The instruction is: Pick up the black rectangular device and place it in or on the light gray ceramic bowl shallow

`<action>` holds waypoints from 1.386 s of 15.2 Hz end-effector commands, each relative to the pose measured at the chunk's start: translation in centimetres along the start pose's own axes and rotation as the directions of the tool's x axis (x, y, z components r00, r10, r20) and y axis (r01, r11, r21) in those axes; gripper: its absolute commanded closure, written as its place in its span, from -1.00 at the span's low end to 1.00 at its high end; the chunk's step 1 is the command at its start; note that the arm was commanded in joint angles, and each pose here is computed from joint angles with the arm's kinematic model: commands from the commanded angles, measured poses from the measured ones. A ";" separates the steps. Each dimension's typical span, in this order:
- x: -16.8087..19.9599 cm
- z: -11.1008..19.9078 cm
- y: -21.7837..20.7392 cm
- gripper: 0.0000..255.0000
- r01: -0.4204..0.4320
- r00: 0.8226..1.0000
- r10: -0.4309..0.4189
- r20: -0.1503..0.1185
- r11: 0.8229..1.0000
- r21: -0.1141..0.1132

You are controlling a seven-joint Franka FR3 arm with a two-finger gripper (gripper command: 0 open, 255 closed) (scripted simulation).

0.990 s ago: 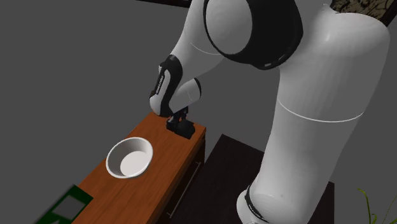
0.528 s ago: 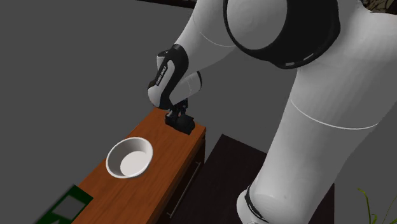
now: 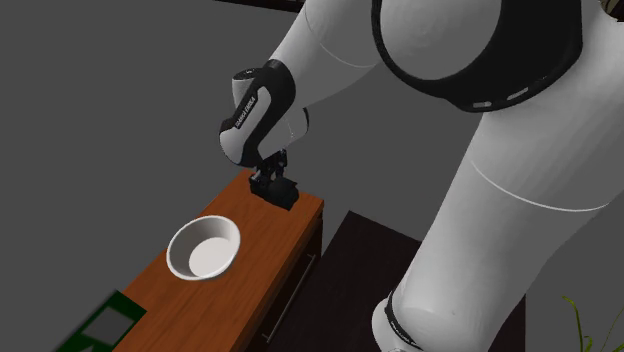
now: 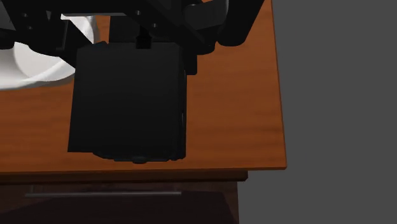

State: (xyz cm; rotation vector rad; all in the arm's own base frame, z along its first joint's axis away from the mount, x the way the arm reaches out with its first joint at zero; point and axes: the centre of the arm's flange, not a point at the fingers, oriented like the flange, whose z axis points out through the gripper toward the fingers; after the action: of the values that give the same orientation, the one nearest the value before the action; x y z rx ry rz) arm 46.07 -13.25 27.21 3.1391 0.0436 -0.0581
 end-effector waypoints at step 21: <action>11.8 0.9 -20.6 1.00 -0.001 1.000 0.001 0.000 1.000 0.000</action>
State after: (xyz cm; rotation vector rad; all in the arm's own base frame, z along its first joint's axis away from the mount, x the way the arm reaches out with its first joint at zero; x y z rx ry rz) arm 57.22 7.48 26.26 3.1392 0.0431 -0.0591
